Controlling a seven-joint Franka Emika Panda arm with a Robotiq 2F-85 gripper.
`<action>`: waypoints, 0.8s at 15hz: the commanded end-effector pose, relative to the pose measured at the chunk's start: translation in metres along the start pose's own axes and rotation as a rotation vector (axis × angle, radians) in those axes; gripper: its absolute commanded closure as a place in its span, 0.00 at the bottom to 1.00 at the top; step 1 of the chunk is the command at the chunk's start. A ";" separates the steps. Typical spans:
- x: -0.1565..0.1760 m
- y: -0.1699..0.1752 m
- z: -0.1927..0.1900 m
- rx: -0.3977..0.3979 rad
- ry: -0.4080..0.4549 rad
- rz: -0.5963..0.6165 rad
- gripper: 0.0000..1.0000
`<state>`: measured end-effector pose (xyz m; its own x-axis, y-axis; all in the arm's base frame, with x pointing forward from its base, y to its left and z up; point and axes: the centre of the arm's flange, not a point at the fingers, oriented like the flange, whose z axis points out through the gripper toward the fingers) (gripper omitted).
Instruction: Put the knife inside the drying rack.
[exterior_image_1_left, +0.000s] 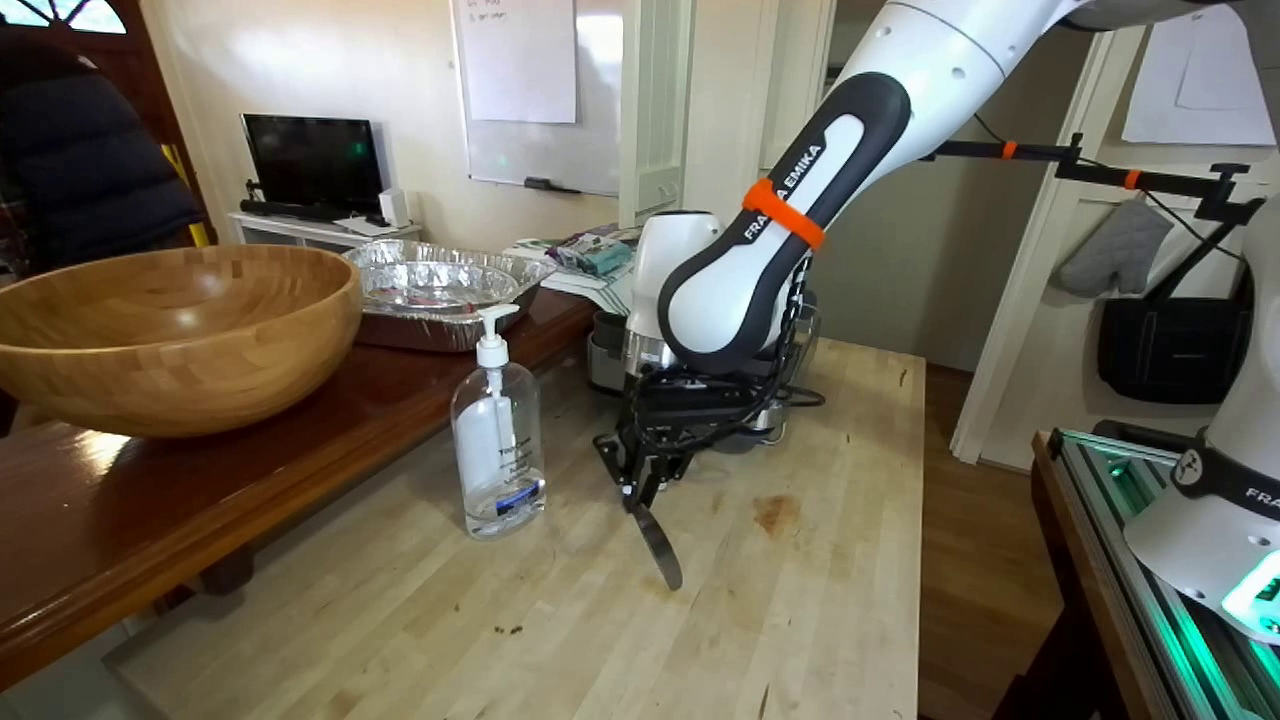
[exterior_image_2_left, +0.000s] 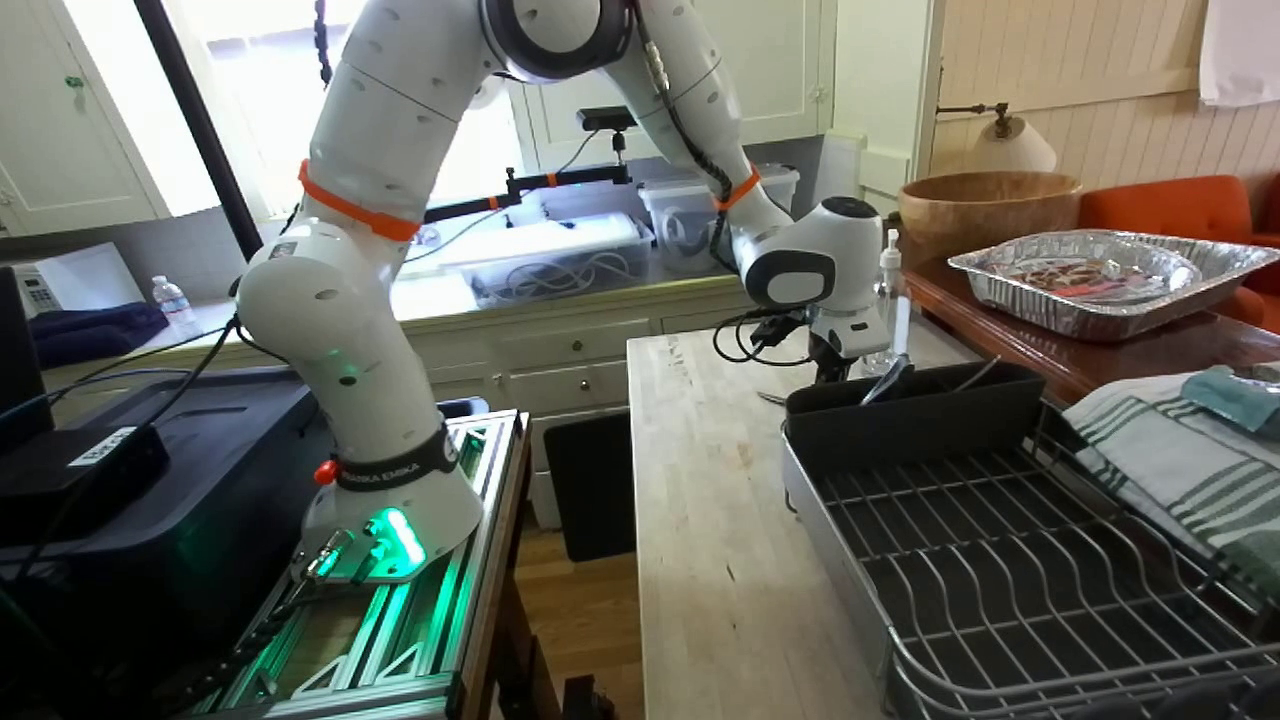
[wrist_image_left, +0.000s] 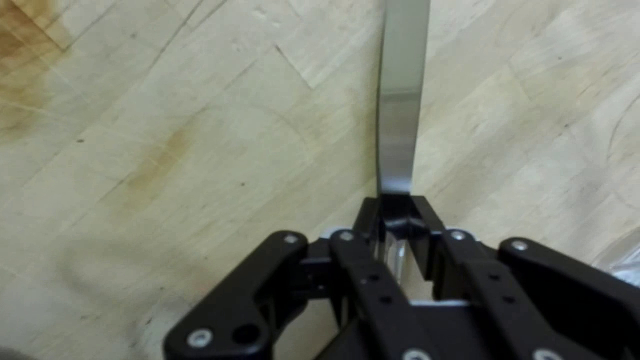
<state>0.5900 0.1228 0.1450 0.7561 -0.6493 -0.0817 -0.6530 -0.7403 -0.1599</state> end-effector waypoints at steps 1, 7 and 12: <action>-0.009 -0.012 -0.007 0.036 0.007 -0.064 0.95; -0.024 -0.027 -0.046 0.054 0.040 -0.160 0.95; -0.033 -0.031 -0.086 0.075 0.085 -0.205 0.95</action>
<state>0.5978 0.1547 0.2108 0.8478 -0.5304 0.0038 -0.5137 -0.8228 -0.2430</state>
